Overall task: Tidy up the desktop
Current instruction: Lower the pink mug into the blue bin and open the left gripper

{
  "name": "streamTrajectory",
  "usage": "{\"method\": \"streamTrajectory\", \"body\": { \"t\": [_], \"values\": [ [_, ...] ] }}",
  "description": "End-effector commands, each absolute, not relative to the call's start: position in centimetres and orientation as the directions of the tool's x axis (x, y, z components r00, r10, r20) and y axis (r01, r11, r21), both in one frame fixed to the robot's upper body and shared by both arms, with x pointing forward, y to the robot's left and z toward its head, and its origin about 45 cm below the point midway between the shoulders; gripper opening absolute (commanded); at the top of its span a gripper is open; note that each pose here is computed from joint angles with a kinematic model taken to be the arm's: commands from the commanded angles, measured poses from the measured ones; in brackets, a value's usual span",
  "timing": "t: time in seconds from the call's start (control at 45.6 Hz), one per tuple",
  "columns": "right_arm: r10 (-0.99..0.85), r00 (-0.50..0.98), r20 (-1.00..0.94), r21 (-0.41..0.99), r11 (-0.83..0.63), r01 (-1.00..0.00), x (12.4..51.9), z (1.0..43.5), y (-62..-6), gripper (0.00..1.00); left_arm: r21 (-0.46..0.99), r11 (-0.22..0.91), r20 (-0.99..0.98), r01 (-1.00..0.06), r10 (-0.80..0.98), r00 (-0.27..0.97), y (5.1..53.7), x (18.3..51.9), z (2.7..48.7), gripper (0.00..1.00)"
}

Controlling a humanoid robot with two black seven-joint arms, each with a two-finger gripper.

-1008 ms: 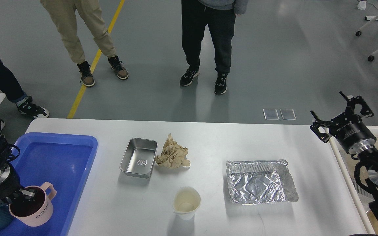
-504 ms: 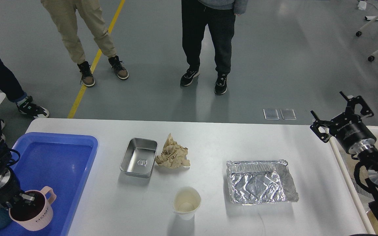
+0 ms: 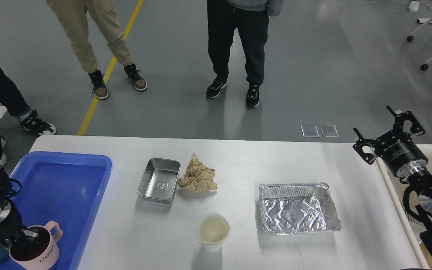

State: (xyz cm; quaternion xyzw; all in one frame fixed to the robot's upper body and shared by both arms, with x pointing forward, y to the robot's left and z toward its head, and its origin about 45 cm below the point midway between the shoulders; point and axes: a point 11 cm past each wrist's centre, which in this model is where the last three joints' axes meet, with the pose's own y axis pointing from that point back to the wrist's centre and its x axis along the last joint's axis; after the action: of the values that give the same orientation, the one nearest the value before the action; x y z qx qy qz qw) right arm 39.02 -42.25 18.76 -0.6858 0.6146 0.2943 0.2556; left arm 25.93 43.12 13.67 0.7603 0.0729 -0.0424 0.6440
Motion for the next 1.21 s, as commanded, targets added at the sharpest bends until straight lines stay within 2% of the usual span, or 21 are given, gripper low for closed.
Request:
{"method": "streamTrajectory", "body": {
  "t": [0.0,0.373,0.745,1.184],
  "values": [
    [-0.692,0.072,-0.718,0.011,-0.115,-0.993,39.0,18.7,-42.2,1.0,0.975,-0.159,-0.149,0.158,0.066,0.987,43.2,26.2,13.7,0.0],
    [-0.691,0.073,-0.719,0.011,-0.115,-0.993,39.0,18.7,-42.2,1.0,0.979,-0.151,-0.122,0.134,0.087,0.989,42.8,27.8,13.3,0.0],
    [-0.691,0.073,-0.719,0.011,-0.115,-0.993,39.0,18.7,-42.2,1.0,0.978,-0.154,-0.124,0.137,0.094,0.988,42.8,27.9,13.1,0.0],
    [-0.69,0.069,-0.721,0.015,-0.115,-0.993,38.9,18.5,-42.1,1.0,0.975,-0.152,-0.151,0.165,0.1,0.984,43.0,26.9,12.2,0.1]
  ]
}}
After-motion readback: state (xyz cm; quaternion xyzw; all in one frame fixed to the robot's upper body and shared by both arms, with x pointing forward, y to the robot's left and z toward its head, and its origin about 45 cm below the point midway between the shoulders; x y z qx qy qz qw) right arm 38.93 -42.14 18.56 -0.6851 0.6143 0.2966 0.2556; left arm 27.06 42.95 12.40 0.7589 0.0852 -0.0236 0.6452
